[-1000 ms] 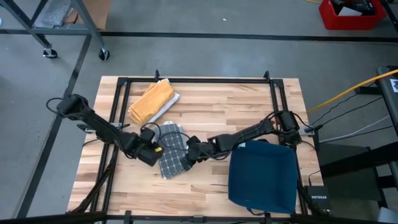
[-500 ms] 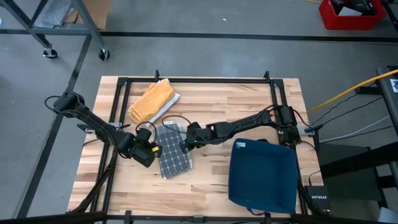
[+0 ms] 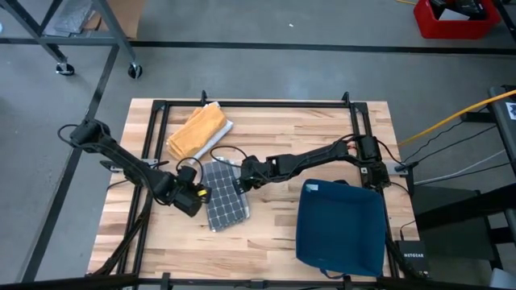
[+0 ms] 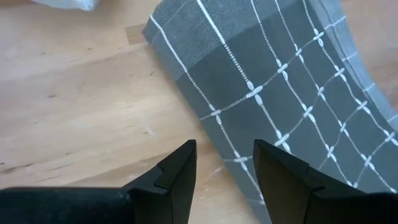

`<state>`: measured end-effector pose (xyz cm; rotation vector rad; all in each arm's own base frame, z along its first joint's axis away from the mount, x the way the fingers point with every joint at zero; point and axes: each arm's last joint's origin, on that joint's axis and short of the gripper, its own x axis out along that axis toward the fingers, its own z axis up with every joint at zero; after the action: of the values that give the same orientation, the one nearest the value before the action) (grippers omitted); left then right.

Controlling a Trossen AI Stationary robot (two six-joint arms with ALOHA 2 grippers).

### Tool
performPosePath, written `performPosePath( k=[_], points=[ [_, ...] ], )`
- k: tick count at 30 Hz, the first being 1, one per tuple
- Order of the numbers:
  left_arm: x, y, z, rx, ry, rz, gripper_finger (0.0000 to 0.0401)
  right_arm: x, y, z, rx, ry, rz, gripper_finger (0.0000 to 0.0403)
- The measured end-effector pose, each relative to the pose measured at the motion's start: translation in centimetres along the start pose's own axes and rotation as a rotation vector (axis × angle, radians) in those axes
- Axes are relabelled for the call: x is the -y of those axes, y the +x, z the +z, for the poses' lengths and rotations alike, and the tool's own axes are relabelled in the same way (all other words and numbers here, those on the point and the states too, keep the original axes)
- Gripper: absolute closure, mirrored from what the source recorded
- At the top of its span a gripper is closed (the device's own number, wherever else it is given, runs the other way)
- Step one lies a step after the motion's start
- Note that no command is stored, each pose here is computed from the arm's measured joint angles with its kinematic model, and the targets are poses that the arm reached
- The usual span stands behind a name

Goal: Fold towel
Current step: Stack the gray towel on the yellow towel

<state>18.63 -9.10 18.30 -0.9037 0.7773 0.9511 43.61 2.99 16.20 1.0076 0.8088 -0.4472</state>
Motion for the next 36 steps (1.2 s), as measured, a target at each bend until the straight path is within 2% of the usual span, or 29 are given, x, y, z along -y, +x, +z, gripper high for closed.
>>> performPosePath(
  k=[5,8,11,16,28,33,36],
  points=[
    [0.3,1.1,0.2,-0.005,-0.081,0.041,0.025,0.4,0.8,-0.2,-0.017,0.007,-0.01,0.0265],
    [0.6,1.8,0.1,-0.037,-0.102,0.055,0.025,0.8,1.8,-0.6,-0.055,0.091,-0.008,0.0265],
    [1.0,2.4,0.2,-0.044,-0.124,0.054,0.025,1.2,2.9,-0.9,-0.077,0.125,-0.002,0.0265],
    [1.1,3.6,0.2,-0.048,-0.151,0.1,0.025,1.0,3.8,-1.1,-0.109,0.127,0.059,0.0265],
    [1.9,6.8,-0.3,-0.037,-0.154,0.141,0.025,0.9,4.1,-1.1,-0.116,0.123,0.097,0.0265],
    [2.0,7.0,-0.4,-0.033,-0.136,0.137,0.0251,0.9,4.2,-1.1,-0.104,0.103,0.099,0.0265],
    [2.0,6.8,-0.4,-0.031,-0.115,0.13,0.0266,0.9,4.3,-1.0,-0.087,0.094,0.099,0.0266]
  ],
)
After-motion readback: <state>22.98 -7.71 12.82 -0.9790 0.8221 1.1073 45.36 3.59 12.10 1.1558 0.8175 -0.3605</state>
